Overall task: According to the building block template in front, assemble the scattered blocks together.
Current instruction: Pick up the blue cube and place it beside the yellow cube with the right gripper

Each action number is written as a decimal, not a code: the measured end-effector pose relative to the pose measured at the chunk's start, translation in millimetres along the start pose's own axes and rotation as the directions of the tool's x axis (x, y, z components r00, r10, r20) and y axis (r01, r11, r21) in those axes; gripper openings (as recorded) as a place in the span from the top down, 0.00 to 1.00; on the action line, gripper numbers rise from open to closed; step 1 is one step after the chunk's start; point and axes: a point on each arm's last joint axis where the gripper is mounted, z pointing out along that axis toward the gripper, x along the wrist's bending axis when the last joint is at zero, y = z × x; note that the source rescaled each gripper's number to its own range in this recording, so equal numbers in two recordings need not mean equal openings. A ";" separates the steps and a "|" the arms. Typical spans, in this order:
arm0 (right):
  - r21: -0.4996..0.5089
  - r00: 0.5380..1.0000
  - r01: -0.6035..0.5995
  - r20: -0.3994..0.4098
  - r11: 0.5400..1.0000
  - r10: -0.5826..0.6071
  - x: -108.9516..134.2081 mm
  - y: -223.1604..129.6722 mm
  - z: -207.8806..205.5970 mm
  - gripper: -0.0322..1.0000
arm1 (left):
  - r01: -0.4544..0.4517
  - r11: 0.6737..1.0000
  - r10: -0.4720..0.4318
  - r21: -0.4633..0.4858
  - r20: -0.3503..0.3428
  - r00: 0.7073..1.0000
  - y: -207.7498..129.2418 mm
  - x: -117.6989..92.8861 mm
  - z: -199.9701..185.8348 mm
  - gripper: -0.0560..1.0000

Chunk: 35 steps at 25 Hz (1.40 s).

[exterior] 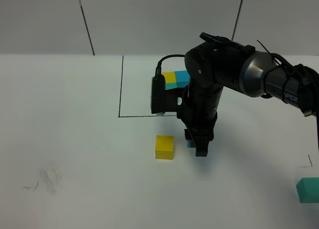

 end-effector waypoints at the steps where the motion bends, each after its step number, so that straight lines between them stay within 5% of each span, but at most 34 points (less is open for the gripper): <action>1: -0.006 1.000 0.003 0.008 1.000 -0.003 -0.8 0.6 -0.2 0.97 | 0.000 1.000 0.000 0.000 0.000 1.000 0.0 0.0 0.0 0.31; 35: -0.055 0.998 0.060 -0.005 0.997 -0.061 1.7 16.3 35.7 0.97 | 0.000 1.000 0.000 0.000 0.000 1.000 0.0 0.0 0.0 0.31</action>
